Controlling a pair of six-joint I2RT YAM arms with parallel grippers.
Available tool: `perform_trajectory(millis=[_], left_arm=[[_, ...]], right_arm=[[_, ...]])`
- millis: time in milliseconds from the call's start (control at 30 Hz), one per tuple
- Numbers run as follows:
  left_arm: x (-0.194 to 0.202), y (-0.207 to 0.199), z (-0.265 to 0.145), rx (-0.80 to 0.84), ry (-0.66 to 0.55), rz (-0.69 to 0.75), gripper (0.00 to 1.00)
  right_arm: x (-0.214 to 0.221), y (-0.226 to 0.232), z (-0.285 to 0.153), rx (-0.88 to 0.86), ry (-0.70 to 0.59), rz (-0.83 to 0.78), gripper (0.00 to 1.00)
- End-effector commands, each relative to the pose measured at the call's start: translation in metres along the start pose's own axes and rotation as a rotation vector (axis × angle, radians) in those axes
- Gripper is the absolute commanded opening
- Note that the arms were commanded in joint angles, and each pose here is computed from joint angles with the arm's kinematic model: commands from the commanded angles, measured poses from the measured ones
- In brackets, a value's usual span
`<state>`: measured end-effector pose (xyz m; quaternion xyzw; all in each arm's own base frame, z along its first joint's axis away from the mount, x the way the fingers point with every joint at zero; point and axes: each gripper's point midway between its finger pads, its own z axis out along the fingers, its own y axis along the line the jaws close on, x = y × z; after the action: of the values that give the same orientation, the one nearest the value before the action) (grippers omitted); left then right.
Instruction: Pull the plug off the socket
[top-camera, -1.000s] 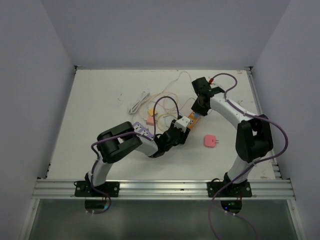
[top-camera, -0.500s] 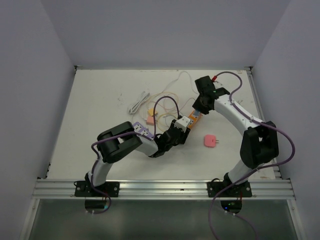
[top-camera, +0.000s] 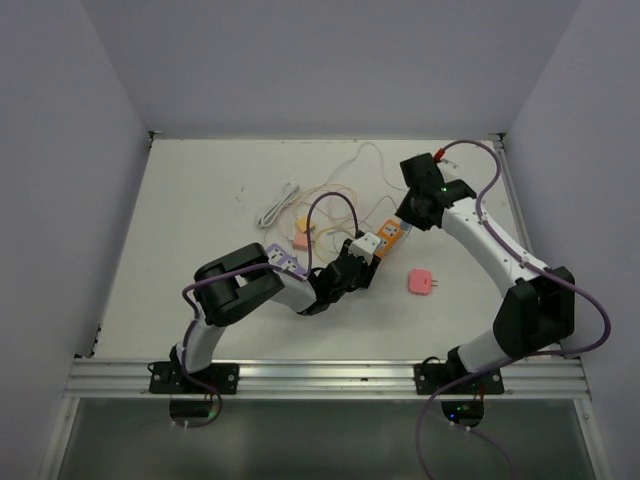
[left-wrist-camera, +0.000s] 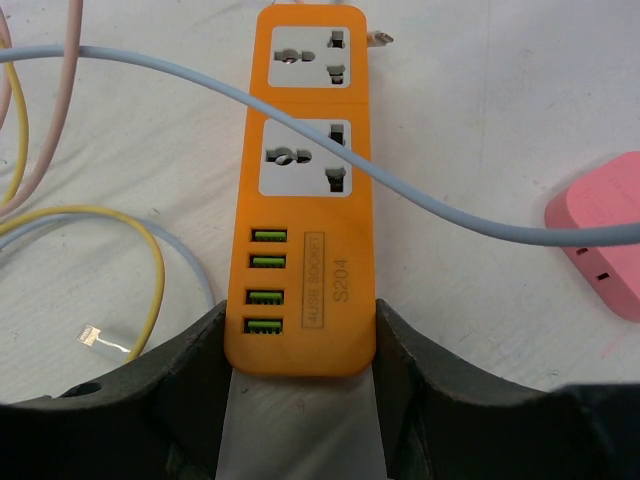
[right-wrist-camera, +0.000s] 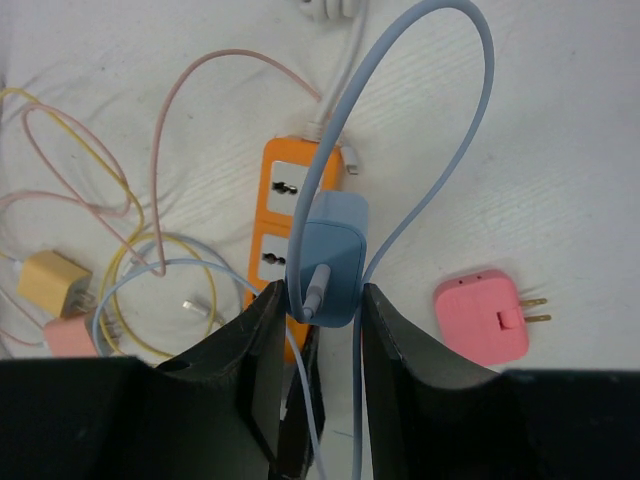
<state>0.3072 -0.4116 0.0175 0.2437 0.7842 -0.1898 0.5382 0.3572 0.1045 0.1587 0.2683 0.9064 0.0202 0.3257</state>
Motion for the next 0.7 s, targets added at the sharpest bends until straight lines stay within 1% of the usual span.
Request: perform_trajectory(millis=[0,133,300,467,667], left_arm=[[0.052,0.027,-0.011,-0.085,0.176,0.037,0.00],[0.047,0.029,-0.013,-0.098,0.164,0.038,0.00],[0.043,0.028,-0.015,-0.091,0.160,0.041,0.00],[0.045,0.029,-0.018,-0.096,0.171,0.035,0.00],[0.048,0.033,-0.021,-0.122,0.181,0.009,0.00]], right_arm=[[0.001,-0.034,-0.012,0.097,-0.025,-0.060,0.00],[0.020,-0.059,-0.008,0.162,0.021,-0.131,0.00],[0.033,-0.088,-0.005,0.250,0.035,-0.189,0.00],[0.042,-0.112,0.006,0.316,0.063,-0.209,0.00],[0.047,-0.127,0.021,0.391,0.094,-0.227,0.00]])
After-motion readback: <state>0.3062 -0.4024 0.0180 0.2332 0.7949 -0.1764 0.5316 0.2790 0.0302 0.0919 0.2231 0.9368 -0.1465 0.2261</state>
